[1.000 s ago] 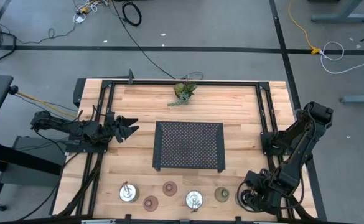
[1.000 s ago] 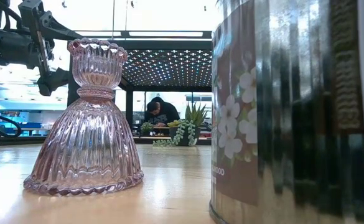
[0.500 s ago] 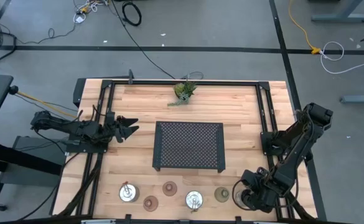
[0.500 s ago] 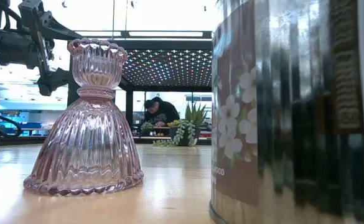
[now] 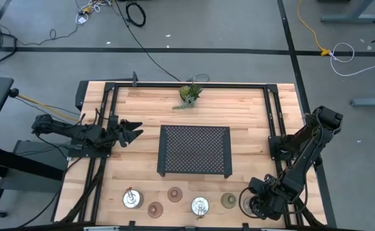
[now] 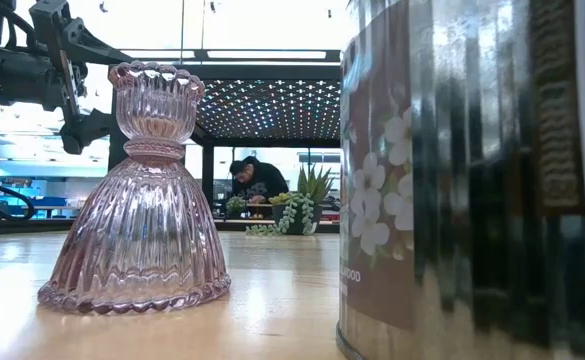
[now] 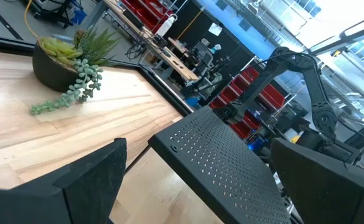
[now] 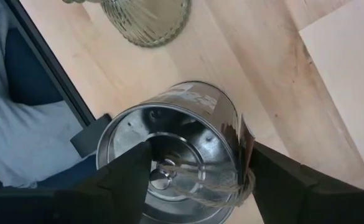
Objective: Pick & Place candle stick holders
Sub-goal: Put the right silver scented candle on the shelf
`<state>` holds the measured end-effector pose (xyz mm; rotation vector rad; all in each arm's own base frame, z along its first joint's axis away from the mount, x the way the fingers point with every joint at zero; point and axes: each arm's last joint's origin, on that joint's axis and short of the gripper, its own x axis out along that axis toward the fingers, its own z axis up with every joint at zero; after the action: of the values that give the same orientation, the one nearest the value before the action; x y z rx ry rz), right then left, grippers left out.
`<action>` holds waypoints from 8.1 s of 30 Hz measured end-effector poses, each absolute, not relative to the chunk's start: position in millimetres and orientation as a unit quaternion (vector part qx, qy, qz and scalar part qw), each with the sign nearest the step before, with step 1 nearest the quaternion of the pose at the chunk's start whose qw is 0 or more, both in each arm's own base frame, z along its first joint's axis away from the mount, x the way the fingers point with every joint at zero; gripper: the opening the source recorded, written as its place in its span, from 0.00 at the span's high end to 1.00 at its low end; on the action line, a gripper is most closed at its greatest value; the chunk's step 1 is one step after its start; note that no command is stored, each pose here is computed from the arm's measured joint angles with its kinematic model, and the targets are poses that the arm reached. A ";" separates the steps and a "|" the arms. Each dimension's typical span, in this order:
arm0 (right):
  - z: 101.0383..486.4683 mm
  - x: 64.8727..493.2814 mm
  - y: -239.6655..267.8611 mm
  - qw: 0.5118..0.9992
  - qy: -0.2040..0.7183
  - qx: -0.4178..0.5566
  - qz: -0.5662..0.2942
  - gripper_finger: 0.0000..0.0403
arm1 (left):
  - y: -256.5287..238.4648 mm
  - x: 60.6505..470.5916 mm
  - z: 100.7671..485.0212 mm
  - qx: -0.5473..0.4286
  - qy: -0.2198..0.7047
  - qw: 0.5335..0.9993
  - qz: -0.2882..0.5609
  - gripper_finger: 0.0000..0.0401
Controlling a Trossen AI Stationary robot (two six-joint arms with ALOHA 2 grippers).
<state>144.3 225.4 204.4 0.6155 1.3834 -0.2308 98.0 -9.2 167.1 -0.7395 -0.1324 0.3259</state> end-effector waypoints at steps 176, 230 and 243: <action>418.1 264.5 0.9 0.865 0.476 0.137 -0.080 1.00 | -9.6 103.6 161.1 -0.332 -0.038 0.922 0.194 0.01; 407.0 277.8 -6.8 0.854 0.498 0.135 -0.067 0.87 | -9.2 103.5 161.0 -0.330 -0.040 0.922 0.201 0.01; 407.1 278.0 -7.3 0.855 0.496 0.131 -0.075 0.72 | -9.2 103.5 161.0 -0.330 -0.040 0.922 0.201 0.01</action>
<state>278.0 -7.3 407.1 0.2752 1.0429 -0.1573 103.5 -9.2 161.0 -0.6769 -0.0813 0.4123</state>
